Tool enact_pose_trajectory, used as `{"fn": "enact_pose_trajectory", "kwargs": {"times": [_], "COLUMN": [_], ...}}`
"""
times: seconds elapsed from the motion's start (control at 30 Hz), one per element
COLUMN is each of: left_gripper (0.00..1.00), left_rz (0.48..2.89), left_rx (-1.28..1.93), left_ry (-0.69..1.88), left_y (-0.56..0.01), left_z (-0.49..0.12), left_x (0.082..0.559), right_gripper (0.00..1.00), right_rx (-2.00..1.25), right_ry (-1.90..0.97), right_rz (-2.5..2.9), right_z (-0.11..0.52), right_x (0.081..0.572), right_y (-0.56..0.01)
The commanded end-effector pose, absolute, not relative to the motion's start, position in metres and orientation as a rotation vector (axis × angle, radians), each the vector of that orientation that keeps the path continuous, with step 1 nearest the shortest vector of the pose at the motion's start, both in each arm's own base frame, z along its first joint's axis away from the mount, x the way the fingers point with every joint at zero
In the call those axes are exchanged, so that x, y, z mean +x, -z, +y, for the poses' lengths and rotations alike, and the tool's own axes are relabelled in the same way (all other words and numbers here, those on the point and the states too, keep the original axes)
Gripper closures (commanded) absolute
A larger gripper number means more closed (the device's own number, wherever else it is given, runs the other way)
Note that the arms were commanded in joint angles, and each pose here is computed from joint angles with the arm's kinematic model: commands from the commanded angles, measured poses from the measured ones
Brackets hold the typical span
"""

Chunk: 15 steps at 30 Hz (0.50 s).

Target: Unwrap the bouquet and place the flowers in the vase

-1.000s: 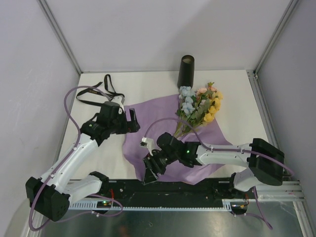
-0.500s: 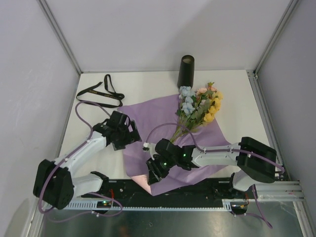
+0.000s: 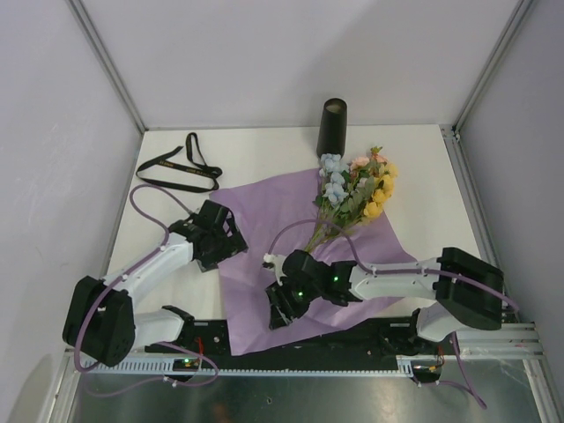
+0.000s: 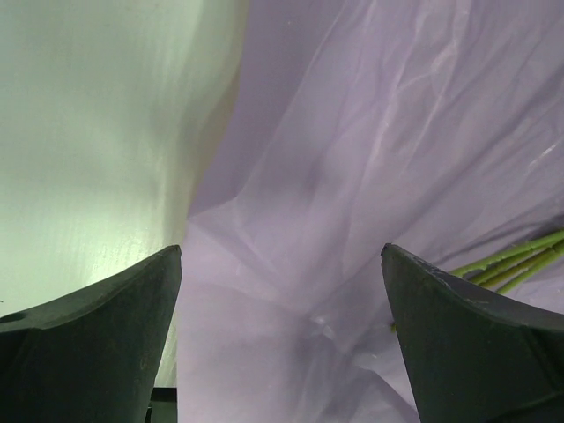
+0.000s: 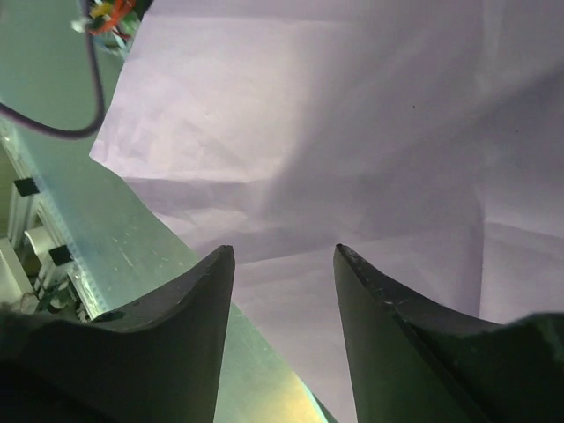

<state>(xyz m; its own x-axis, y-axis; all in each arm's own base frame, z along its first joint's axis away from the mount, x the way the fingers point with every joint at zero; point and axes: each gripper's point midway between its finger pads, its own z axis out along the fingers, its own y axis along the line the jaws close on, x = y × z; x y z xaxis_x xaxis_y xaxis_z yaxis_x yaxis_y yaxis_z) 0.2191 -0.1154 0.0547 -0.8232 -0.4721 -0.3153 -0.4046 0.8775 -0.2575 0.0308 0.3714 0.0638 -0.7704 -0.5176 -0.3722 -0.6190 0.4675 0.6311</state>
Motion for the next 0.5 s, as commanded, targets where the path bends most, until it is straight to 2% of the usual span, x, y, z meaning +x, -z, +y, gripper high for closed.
{"fn": "enact_pose_trajectory", "kwargs": {"times": [0.0,0.17,0.47], "left_gripper": [0.01,0.03,0.04], "left_rz": [2.638,2.589,2.344], "left_rx": [-0.742,-0.767,-0.76], "left_ry": [0.18,0.144,0.079], "left_y": [-0.048,-0.052,-0.113], "left_z": [-0.103,-0.094,-0.058], "left_x": [0.222,0.225,0.246], "right_gripper": [0.49,0.57,0.59], "right_rx": [-0.929,-0.858,-0.665], "right_ry": [-1.208,-1.067,-0.802], "right_rz": [2.475,2.536,2.677], "right_z": [0.376,0.367,0.332], "right_x": [0.052,0.076,0.088], "right_y": [-0.09,-0.064,-0.017]}}
